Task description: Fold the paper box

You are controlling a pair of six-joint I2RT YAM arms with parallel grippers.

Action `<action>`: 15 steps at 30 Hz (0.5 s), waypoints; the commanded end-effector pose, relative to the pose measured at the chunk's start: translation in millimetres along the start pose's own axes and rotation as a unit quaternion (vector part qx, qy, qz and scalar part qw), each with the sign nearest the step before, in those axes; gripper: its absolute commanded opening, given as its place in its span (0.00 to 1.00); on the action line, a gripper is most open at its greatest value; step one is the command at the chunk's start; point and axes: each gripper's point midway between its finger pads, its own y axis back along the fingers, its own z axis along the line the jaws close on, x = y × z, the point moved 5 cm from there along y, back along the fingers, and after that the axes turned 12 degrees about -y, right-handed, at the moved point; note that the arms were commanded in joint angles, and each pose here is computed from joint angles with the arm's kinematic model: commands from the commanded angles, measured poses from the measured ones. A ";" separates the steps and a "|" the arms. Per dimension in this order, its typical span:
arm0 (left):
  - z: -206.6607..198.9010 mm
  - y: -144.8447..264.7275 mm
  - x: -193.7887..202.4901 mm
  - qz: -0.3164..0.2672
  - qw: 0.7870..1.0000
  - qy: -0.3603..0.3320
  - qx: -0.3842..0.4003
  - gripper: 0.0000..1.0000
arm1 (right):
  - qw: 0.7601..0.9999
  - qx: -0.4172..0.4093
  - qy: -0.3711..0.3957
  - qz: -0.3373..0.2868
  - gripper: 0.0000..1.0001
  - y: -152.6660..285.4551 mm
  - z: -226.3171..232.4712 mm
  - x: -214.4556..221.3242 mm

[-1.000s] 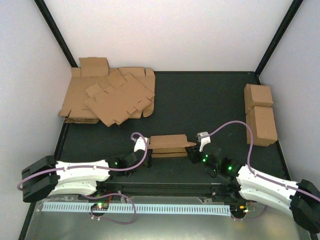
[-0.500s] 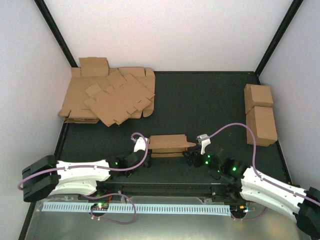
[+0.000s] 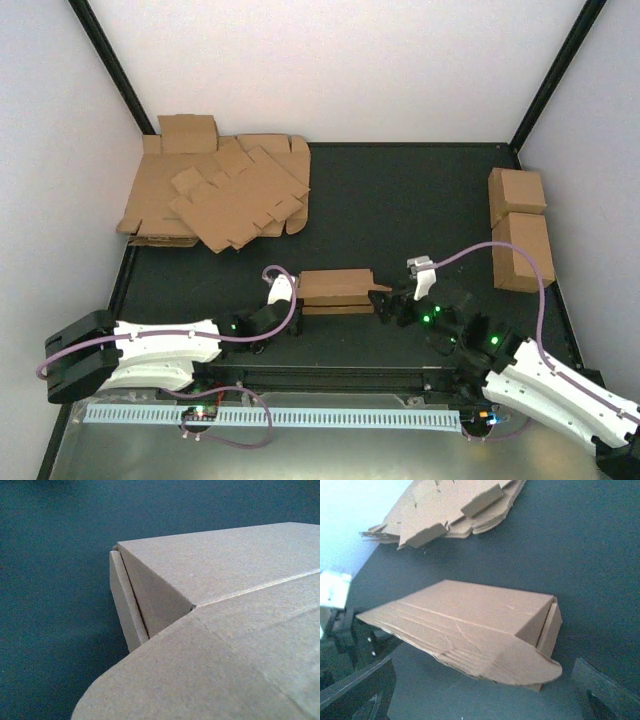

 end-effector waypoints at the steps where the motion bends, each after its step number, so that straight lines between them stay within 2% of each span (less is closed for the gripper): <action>1: -3.5 0.7 -7.3 -0.007 1.000 -0.002 -0.005 0.11 | 1.000 0.015 0.006 -0.024 0.99 8.1 11.4 -21.2; 6: -3.2 1.4 -7.7 -0.008 1.000 0.000 -0.004 0.12 | 0.999 0.048 -0.016 -0.012 0.92 -4.8 22.0 -38.7; 10: -3.5 2.5 -7.6 -0.007 1.000 0.000 -0.003 0.14 | 0.997 0.078 -0.019 0.012 0.78 -24.6 17.4 -38.5; 12: -2.8 3.1 -7.2 -0.005 1.000 -0.001 -0.004 0.14 | 0.996 0.085 -0.021 0.024 0.68 -32.7 12.3 -39.4; 15: -2.3 4.5 -7.2 -0.004 1.000 0.000 -0.003 0.17 | 0.995 0.077 -0.030 0.046 0.63 -41.5 8.3 -40.2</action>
